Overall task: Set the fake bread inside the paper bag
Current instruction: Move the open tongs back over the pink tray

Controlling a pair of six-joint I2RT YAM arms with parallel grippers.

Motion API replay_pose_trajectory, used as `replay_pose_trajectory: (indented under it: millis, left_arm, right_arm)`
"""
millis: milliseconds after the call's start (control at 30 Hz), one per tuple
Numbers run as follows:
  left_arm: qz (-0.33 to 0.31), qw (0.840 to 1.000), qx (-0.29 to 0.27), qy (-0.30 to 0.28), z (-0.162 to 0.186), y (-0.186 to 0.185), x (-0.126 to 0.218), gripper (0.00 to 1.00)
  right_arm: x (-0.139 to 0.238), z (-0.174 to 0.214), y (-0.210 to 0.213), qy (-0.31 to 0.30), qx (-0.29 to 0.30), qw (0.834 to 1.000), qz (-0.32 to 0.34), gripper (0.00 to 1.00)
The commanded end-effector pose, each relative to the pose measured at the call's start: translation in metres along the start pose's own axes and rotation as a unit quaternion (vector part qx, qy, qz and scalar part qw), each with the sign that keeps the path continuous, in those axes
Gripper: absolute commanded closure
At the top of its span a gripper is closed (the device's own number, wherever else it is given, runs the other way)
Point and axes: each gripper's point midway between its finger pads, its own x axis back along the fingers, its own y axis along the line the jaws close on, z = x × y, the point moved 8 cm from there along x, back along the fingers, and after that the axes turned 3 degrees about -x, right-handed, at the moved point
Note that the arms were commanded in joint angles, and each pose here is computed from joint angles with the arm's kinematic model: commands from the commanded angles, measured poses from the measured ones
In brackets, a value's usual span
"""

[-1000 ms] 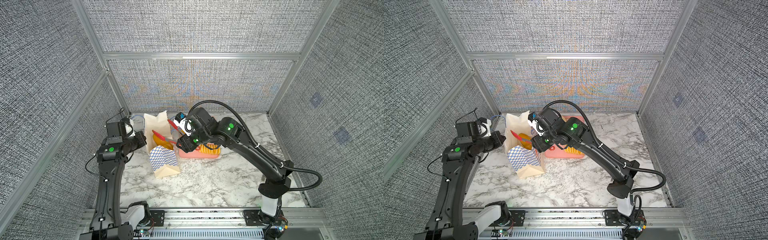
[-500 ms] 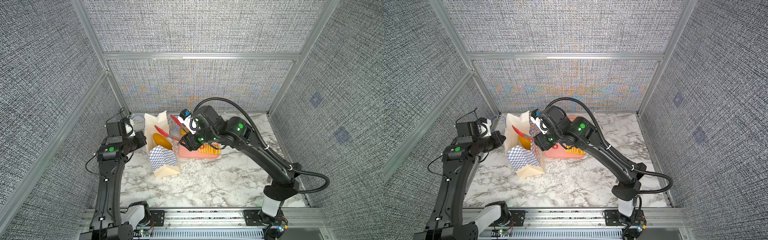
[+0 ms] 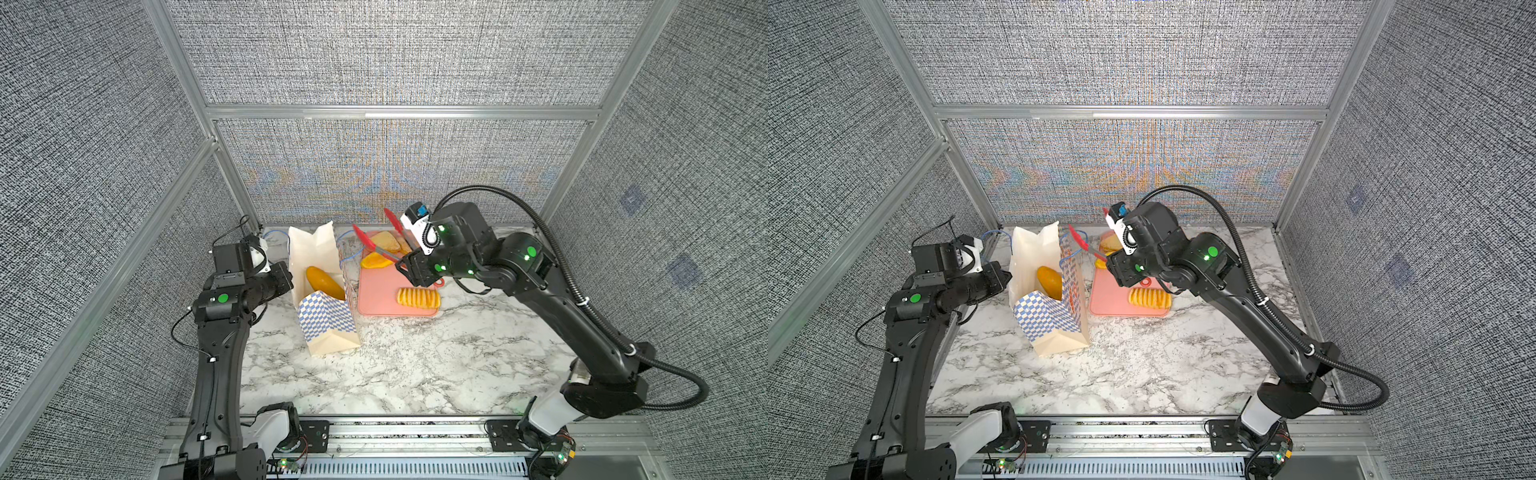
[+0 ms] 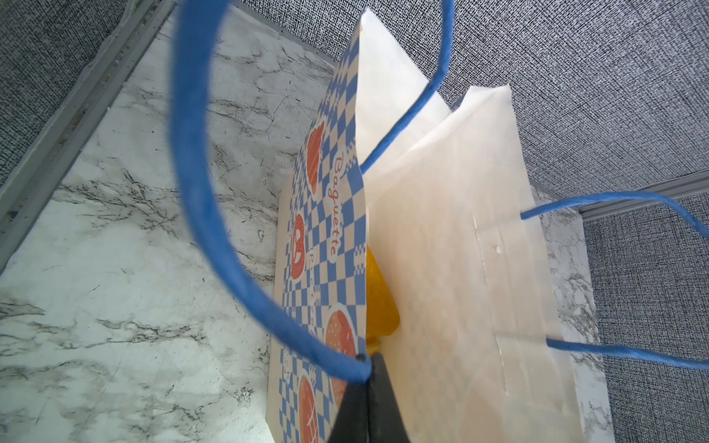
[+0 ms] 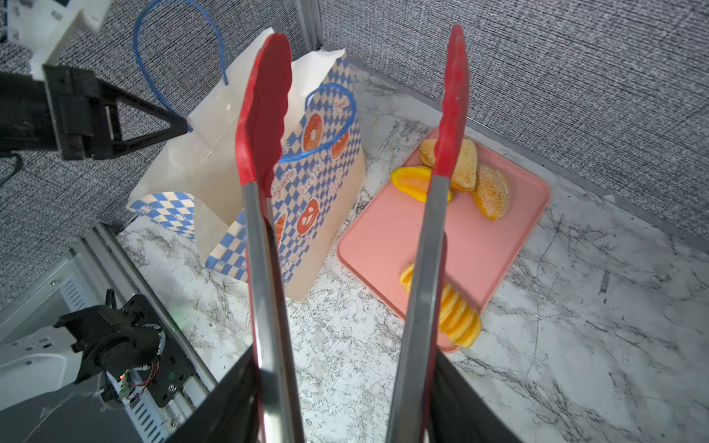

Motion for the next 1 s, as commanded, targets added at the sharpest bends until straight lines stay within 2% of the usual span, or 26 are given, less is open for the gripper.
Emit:
replay_pose_trajectory:
  millis: [0, 133, 400, 700, 967]
  left_arm:
    - [0.006, 1.0, -0.006, -0.005, -0.002, -0.002, 0.002, 1.0]
    - [0.007, 1.0, -0.006, -0.005, -0.002, -0.002, 0.002, 1.0]
    - [0.006, 1.0, -0.005, -0.002, -0.002, -0.001, 0.0, 1.0]
    - [0.005, 1.0, -0.005, -0.002, -0.001, -0.001, 0.0, 1.0]
    - [0.005, 1.0, -0.005, -0.002, 0.0, -0.001, 0.0, 1.0]
  right_arm:
    - [0.002, -0.007, -0.014, -0.027, -0.05, 0.998, -0.031, 0.37]
    - [-0.01, 0.0, -0.042, -0.018, -0.113, 0.992, -0.052, 0.38]
    - [-0.049, 0.016, -0.092, 0.006, -0.232, 0.969, -0.087, 0.41]
    - [-0.102, 0.03, -0.127, 0.024, -0.321, 0.94, -0.115, 0.42]
    - [-0.148, 0.043, -0.149, 0.041, -0.377, 0.918, -0.116, 0.43]
